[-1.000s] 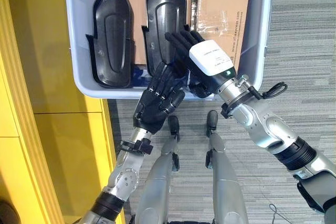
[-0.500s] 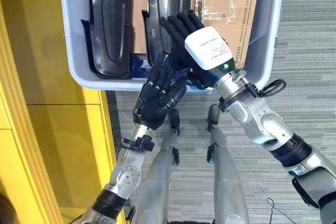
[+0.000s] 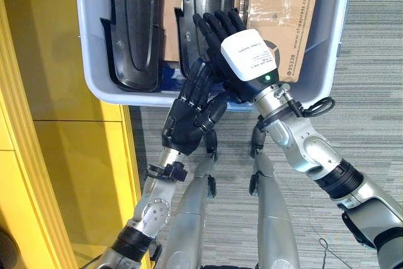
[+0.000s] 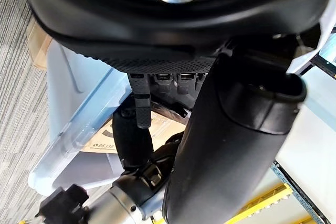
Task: Move parts from the plastic box to the shelf.
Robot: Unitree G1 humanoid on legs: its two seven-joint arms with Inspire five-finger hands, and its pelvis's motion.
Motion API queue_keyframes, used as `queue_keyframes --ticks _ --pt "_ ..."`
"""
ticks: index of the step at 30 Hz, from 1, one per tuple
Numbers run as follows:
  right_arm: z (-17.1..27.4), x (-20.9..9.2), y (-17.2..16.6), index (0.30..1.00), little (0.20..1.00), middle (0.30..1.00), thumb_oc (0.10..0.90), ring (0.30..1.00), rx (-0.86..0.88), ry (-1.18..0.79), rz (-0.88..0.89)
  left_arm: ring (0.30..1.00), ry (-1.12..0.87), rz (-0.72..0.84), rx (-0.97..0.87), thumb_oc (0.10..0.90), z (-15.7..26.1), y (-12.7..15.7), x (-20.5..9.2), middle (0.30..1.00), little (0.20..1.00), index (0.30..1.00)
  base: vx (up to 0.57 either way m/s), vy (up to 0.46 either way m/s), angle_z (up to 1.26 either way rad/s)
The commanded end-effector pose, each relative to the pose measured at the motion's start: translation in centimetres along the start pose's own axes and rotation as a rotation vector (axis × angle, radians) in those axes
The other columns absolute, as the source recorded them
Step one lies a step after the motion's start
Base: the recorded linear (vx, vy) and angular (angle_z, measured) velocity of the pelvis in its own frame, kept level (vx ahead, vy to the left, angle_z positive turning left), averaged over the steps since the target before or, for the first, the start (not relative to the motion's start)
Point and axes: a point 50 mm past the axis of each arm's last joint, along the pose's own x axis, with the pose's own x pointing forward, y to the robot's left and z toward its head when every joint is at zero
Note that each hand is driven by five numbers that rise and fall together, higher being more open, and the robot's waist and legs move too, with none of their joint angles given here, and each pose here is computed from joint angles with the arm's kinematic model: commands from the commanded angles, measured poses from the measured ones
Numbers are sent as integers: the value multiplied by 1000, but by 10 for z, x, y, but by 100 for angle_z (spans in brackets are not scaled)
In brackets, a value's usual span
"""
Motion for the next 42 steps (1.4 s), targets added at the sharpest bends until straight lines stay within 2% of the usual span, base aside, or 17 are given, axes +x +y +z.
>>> queue_keyframes --ticks 1,7,15,19,24,33,35,42 --pt "38 11 -31 1000 1000 1000 900 1000 59 -196 -163 1000 -62 -66 2 900 12 -16 -5 1000 1000 1000 0 0 0" --pt "49 11 -24 1000 1000 1000 900 1000 117 -208 -160 1000 -105 -73 -55 900 16 -17 -3 1000 1000 1000 0 0 0" --pt "54 15 -12 1000 1000 1000 900 1000 141 -182 -164 1000 -186 -41 -17 900 24 -14 -4 1000 1000 1000 0 0 0" --pt "53 14 -10 1000 1000 1000 900 1000 130 -165 -188 1000 -278 36 -46 900 34 -6 -9 1000 1000 1000 -2 -9 3" --pt "50 21 -8 1000 1000 1000 900 1000 101 -116 -223 1000 -442 257 -80 900 51 19 -24 1000 1000 1000 -7 -78 7" --pt "45 31 -7 1000 1000 1000 900 1000 -62 -68 -217 1000 -600 455 -61 900 72 35 -41 1000 1000 1000 6 -22 7" --pt "43 31 -6 1000 1000 1000 900 1000 -71 -55 -218 1000 -604 464 -54 900 73 37 -42 1000 1000 1000 9 -5 6" --pt "27 35 -1 1000 1000 1000 900 1000 -295 -2 -181 1000 -570 446 -20 900 77 38 -44 1000 1000 1000 3 -9 6"
